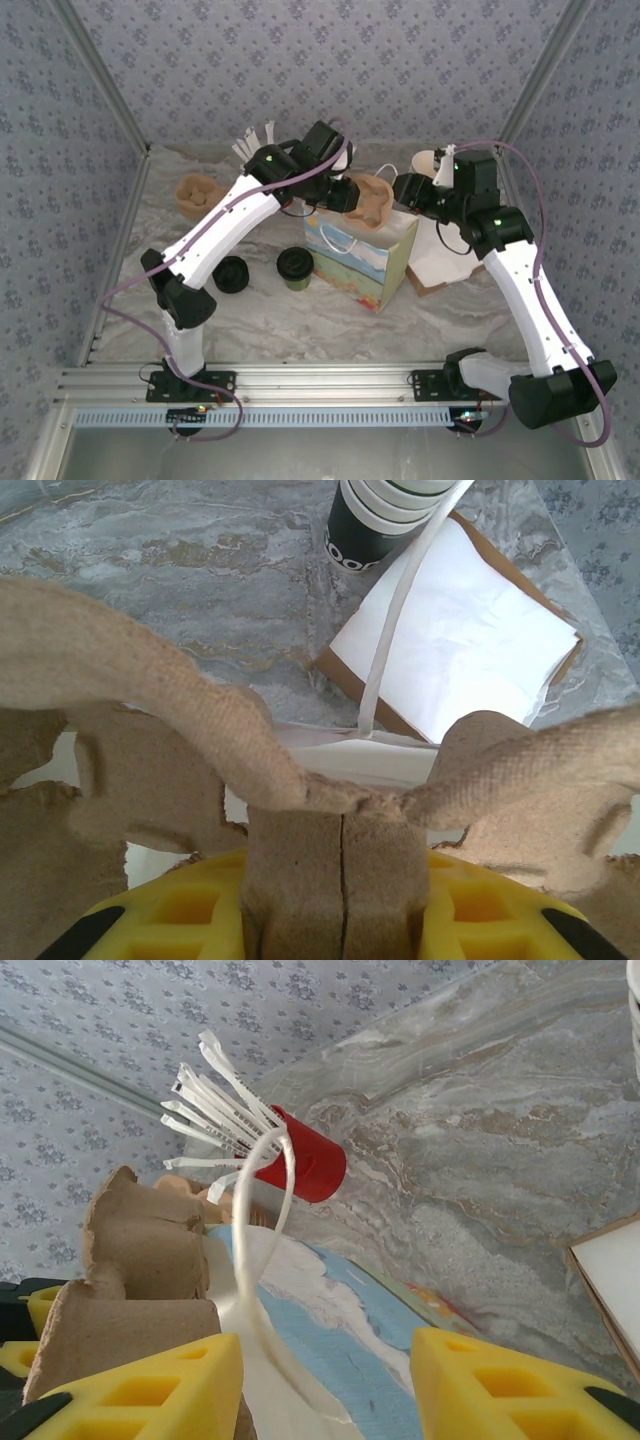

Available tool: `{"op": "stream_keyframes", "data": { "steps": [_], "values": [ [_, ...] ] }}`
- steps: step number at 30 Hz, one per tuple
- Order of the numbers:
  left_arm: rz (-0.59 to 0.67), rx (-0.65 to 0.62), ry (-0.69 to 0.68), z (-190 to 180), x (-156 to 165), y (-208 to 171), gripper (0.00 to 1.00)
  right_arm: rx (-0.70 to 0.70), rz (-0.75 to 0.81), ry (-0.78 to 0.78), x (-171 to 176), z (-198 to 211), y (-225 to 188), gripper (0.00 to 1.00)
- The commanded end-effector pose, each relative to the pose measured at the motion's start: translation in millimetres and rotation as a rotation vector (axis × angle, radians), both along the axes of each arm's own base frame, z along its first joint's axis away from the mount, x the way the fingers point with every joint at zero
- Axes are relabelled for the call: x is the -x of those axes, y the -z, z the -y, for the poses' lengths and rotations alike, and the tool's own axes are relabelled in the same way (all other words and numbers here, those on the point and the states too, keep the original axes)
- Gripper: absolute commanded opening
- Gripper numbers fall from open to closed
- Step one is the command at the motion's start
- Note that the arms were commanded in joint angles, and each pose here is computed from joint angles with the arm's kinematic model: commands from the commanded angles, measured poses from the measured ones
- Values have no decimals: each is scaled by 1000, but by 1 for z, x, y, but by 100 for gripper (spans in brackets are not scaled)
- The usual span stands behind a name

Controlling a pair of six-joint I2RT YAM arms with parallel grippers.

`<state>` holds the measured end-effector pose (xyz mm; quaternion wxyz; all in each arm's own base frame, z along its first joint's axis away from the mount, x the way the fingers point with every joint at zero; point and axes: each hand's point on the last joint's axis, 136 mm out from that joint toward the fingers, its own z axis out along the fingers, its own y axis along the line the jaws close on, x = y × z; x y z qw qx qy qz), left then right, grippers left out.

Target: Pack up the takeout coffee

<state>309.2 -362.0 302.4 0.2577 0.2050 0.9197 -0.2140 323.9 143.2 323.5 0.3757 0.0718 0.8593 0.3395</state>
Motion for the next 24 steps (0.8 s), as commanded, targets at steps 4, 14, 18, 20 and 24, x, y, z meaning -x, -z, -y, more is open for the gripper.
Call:
{"op": "stream_keyframes", "data": {
  "steps": [4,14,18,20,24],
  "values": [
    [48,-19,69,4,16,2,30,-42,17,-38,8,-4,-10,51],
    [75,-12,93,4,25,2,30,-67,40,-33,7,5,-23,57],
    [77,-10,93,5,25,1,30,-41,79,-24,13,15,-43,72],
    [80,-6,100,6,25,0,30,-36,81,-29,13,18,-47,74],
    [90,-1,113,8,28,-4,30,-26,63,-65,11,15,-39,73]
  ]
}}
